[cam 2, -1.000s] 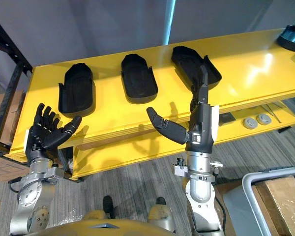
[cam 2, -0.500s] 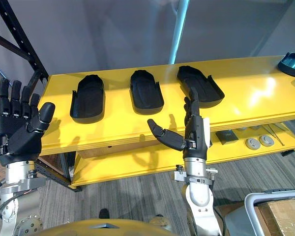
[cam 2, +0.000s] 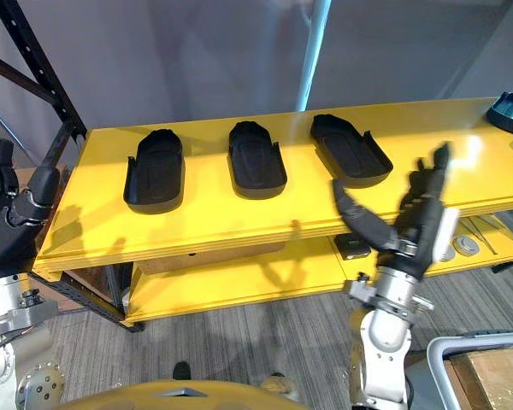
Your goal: Walk over and take three plastic housings, then place them on the shelf
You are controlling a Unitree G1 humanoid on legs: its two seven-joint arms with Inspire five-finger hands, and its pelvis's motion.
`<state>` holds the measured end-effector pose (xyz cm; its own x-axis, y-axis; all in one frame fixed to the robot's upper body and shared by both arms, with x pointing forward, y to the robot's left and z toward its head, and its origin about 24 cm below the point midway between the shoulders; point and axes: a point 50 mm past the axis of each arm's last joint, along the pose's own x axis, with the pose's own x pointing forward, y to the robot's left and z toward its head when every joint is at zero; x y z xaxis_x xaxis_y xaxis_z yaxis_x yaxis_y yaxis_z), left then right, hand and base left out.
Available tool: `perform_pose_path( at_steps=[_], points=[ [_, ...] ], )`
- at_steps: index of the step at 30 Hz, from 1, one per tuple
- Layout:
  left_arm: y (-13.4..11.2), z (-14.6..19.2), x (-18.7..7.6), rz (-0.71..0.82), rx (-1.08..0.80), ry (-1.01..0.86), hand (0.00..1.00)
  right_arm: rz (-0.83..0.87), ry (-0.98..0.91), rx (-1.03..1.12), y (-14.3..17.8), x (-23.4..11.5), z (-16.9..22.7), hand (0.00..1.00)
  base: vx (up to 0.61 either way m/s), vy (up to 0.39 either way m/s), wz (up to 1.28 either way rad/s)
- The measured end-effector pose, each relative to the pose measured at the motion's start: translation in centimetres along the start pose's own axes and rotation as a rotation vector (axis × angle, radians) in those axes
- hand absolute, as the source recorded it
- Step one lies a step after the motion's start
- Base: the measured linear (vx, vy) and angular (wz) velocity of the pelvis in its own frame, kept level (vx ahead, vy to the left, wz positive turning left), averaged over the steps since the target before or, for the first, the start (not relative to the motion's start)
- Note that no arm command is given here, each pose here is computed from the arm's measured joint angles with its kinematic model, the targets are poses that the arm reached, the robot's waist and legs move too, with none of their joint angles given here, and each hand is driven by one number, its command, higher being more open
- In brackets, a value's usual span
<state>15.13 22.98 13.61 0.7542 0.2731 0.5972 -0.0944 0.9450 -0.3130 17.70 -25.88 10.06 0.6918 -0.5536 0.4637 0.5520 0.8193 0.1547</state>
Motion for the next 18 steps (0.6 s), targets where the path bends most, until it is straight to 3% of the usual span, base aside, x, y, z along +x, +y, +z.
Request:
perform_pose_path(
  at_steps=[4, 10, 18],
  points=[
    [0.9, 1.0, -0.8, -0.132, -0.011, -0.011, 1.00, -0.304, 0.008, -0.076, -5.4, -0.7, -0.4, 1.00, 0.00, 0.000, 0.05],
    [1.8, 1.7, -1.9, -0.340, -0.043, 0.010, 1.00, -0.497, 0.151, -0.176, -9.9, -3.2, -2.6, 1.00, -0.01, -0.006, 0.05],
    [7.9, 0.6, -4.5, -0.179, -0.161, 0.024, 1.00, -0.583, 0.577, -0.288, -12.5, -8.8, -8.8, 1.00, -0.01, -0.012, 0.14]
  ],
)
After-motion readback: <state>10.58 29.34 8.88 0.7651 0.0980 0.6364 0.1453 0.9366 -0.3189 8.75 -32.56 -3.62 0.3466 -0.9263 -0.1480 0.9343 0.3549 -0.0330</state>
